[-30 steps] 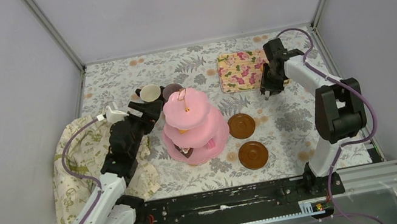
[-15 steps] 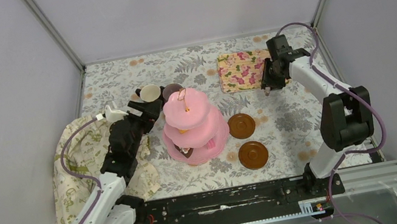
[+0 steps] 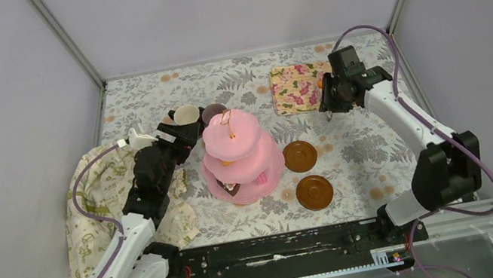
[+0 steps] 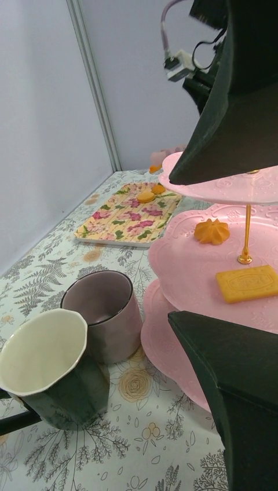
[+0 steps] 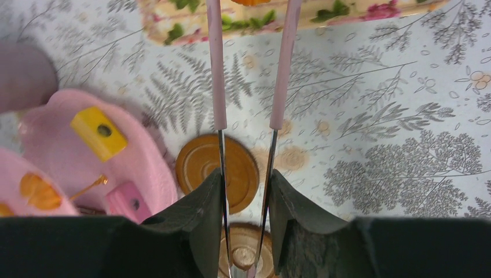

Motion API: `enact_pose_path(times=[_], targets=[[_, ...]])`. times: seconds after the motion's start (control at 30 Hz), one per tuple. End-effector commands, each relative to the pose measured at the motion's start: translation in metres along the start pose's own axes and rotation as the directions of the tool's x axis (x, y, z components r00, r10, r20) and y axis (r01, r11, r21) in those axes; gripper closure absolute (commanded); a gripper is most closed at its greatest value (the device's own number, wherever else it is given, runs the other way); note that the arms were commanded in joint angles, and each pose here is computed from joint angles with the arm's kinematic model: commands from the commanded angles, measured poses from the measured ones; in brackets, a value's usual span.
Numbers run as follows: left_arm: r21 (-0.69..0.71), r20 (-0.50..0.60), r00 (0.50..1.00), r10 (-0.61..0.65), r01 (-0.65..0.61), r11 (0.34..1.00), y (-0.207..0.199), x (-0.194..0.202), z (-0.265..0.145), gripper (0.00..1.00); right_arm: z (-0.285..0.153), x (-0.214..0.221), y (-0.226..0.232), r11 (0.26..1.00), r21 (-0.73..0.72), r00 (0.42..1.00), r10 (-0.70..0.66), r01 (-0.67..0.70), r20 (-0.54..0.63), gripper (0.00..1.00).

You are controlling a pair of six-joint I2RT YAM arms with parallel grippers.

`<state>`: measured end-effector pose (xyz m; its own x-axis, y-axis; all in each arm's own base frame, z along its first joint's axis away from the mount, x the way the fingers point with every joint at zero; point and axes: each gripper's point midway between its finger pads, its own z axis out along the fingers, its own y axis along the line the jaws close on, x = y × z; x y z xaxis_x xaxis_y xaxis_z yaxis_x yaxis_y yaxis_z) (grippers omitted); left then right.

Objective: Serve the afternoon tea
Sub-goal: Pick up the desert from the tray, then place the desert on the desert table.

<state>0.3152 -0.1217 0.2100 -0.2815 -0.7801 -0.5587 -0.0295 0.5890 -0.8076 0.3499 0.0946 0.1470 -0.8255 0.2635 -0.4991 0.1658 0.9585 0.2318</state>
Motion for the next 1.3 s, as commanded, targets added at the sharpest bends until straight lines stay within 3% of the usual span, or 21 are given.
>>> enact_pose_path(times=[0.0,0.5,0.8,1.27], targets=[[0.017,0.058,0.998,0.028,-0.029,0.999,-0.015,-0.021,-0.003,0.12,-0.042,0.004,0.019,0.993,-0.059,0.991,-0.095,0.1,0.091,0.94],[-0.002,0.045,0.999,0.008,-0.008,1.0,-0.02,-0.024,-0.001,0.13,-0.124,0.067,0.043,0.93,-0.26,0.962,-0.228,0.261,0.15,0.93],[-0.009,0.018,1.0,-0.024,0.024,1.0,-0.02,-0.019,0.007,0.13,-0.137,0.093,0.052,0.893,-0.343,0.955,-0.258,0.293,0.146,0.92],[-0.023,0.027,1.0,-0.003,0.004,1.0,-0.023,-0.023,0.015,0.13,-0.127,0.118,0.079,0.851,-0.342,0.917,-0.382,0.399,0.119,0.92]])
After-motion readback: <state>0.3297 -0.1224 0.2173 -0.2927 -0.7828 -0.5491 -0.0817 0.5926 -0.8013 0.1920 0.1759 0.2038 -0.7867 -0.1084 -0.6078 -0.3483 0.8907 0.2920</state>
